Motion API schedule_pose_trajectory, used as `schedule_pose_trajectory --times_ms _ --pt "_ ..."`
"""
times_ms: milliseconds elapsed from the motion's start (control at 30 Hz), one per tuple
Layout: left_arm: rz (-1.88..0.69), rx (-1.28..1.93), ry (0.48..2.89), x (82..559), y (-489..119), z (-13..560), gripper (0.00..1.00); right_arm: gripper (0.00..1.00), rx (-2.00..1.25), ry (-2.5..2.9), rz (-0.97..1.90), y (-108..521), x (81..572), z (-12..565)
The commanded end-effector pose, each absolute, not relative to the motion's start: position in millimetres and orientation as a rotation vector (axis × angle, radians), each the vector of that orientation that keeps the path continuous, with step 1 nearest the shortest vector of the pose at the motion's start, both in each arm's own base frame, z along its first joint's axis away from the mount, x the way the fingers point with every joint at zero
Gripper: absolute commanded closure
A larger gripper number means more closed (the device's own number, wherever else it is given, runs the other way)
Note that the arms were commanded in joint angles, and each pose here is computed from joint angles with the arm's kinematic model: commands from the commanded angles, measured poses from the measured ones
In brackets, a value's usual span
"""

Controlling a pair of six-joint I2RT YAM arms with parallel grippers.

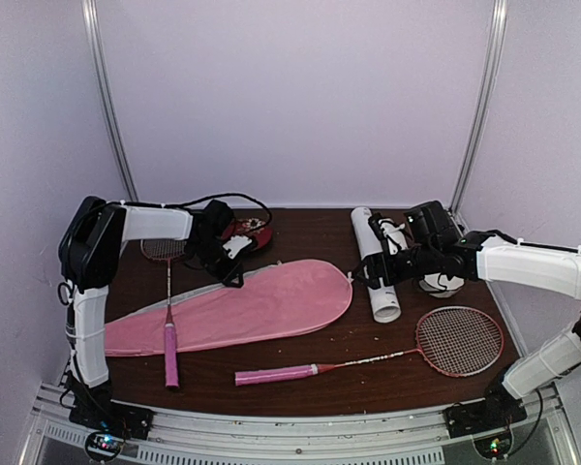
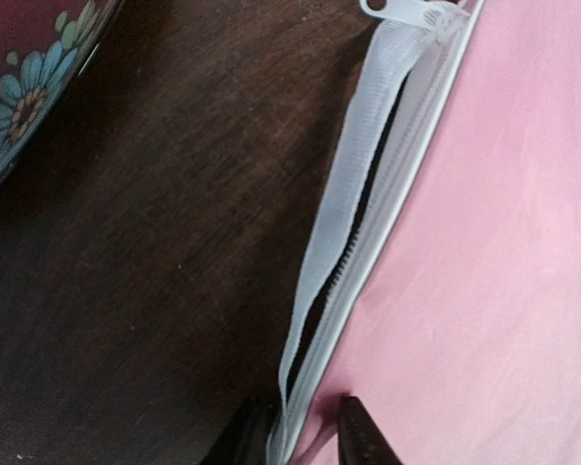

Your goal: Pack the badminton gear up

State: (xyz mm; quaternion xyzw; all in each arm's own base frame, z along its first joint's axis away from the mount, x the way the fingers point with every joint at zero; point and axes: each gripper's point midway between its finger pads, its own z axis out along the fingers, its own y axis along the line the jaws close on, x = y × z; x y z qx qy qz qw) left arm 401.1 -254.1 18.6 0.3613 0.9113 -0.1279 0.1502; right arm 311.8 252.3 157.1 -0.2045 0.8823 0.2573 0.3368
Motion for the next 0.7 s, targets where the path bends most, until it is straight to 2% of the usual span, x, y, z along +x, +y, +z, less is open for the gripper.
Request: schedule_pose_trajectory --times_ms 0,200,500,667 --pt "-0.389 1.089 2.648 393.2 -257.2 -1.7 0.78 0.21 -0.562 2.288 0.676 256.1 311.3 159.3" --pt "-0.440 1.083 2.599 395.8 -265.4 6.7 1.00 0.22 -0.561 2.294 0.665 255.2 312.4 160.7" --pt "-0.665 1.029 2.323 398.0 -301.5 82.2 1.00 0.22 -0.543 2.283 0.670 253.7 311.4 166.0" --pt "-0.709 1.020 2.208 393.9 -310.5 120.8 1.00 0.22 -0.538 2.277 0.672 252.9 310.7 169.4"
